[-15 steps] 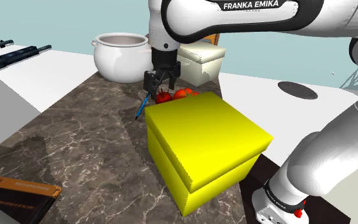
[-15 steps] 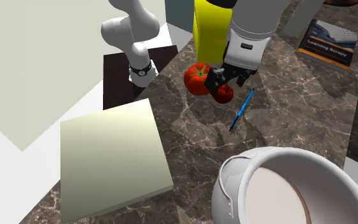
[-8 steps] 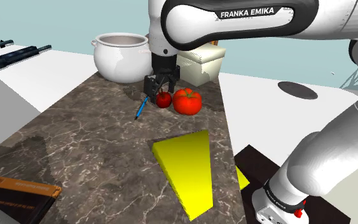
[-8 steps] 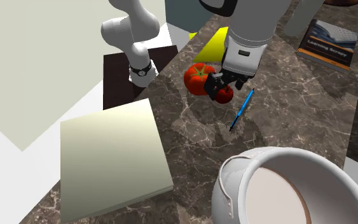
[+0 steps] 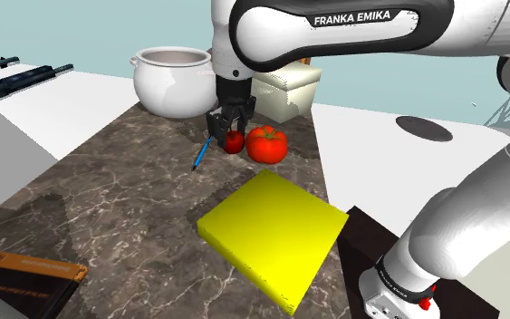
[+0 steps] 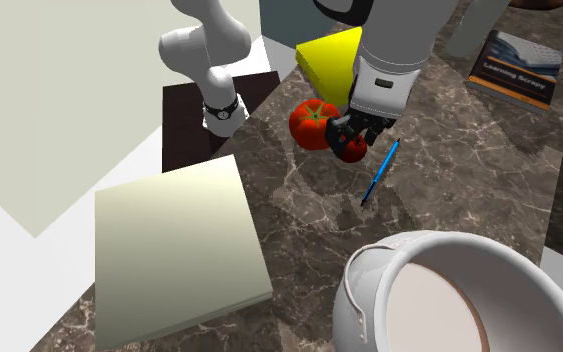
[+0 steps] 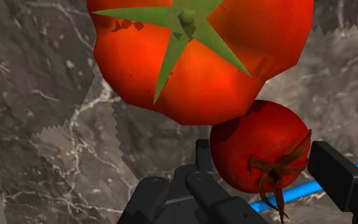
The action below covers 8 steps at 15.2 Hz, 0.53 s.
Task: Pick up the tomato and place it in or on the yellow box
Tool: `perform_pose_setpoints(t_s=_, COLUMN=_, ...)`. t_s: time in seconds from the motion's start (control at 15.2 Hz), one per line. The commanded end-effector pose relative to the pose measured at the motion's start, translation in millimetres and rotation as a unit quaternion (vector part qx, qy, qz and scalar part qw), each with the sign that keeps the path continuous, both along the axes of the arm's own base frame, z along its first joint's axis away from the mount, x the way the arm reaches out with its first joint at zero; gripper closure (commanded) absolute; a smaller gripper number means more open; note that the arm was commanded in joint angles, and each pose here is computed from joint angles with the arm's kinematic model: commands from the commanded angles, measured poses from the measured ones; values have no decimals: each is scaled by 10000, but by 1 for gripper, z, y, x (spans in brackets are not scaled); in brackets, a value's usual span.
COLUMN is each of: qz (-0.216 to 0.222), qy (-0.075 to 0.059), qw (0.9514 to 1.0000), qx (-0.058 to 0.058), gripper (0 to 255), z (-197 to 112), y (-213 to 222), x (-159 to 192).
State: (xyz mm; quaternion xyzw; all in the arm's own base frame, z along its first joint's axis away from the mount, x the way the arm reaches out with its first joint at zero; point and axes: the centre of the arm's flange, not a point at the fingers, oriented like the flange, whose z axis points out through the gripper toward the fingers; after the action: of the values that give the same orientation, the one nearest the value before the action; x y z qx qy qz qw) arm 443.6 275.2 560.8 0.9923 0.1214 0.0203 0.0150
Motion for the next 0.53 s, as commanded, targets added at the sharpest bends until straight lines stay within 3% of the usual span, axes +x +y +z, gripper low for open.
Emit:
perform_pose_setpoints(t_s=0.0, qz=-1, qy=1, qw=10000, qx=-1, gripper=255, z=0, y=0, x=0)
perform_pose_setpoints(t_s=0.46, qz=-1, qy=1, qw=10000, qx=-1, gripper=255, z=21, y=0, x=0)
